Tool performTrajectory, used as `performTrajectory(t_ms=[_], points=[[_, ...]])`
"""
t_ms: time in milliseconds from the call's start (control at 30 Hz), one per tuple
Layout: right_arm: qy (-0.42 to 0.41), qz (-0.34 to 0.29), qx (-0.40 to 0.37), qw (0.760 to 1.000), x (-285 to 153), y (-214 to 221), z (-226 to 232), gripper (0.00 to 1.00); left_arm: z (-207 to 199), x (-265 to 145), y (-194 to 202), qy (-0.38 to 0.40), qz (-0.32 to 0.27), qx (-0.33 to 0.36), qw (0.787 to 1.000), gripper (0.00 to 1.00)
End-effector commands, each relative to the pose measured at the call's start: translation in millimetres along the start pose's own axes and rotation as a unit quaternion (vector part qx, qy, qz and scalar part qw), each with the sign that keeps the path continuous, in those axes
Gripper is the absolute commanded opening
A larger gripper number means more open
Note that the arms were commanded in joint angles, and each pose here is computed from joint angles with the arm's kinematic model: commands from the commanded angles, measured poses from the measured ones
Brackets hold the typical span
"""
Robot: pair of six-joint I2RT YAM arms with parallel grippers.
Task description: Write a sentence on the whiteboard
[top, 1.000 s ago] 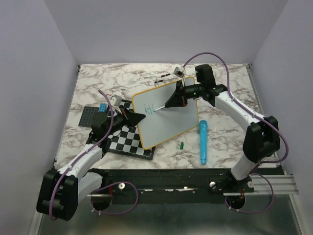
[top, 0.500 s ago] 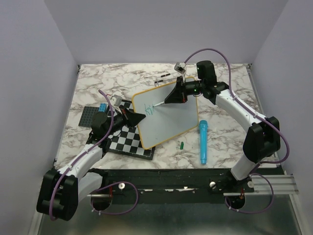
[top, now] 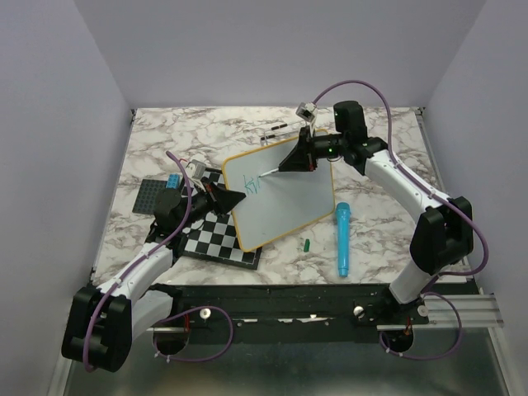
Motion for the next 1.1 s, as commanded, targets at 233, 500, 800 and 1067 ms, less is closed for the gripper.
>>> performTrajectory(t_ms=[233, 500, 800, 1067], points=[[0.023, -0.004, 0.004, 1.0, -8.5, 0.2, -8.6, 0.01, -19.6, 2.4, -9.4, 0.045, -0.005, 0.044, 0.998, 0.0], [-0.003, 0.026, 0.019, 0.999, -7.0, 29.3, -1.1, 0.01, -19.8, 2.7, -9.9, 0.046, -0.006, 0.044, 0.998, 0.0], [0.001, 0.032, 0.005, 0.999, -13.1, 31.6, 2.5, 0.01, -19.7, 2.8, -9.3, 0.046, -0.004, 0.044, 0.998, 0.0], [-0.021, -0.023, -0.033, 0.999, -29.4, -23.8, 20.4, 0.01, -20.9, 2.3, -10.1, 0.046, -0.005, 0.045, 0.998, 0.0]])
Point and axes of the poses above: each gripper's point midway between its finger pads, its own x axis out along the fingers, its own z axis along the line the jaws close on, y = z × x, the point moved 3 cm from there along -x, back along the fingers, and after that the axes turned 15 degrees about -x, right-handed, at the moved point
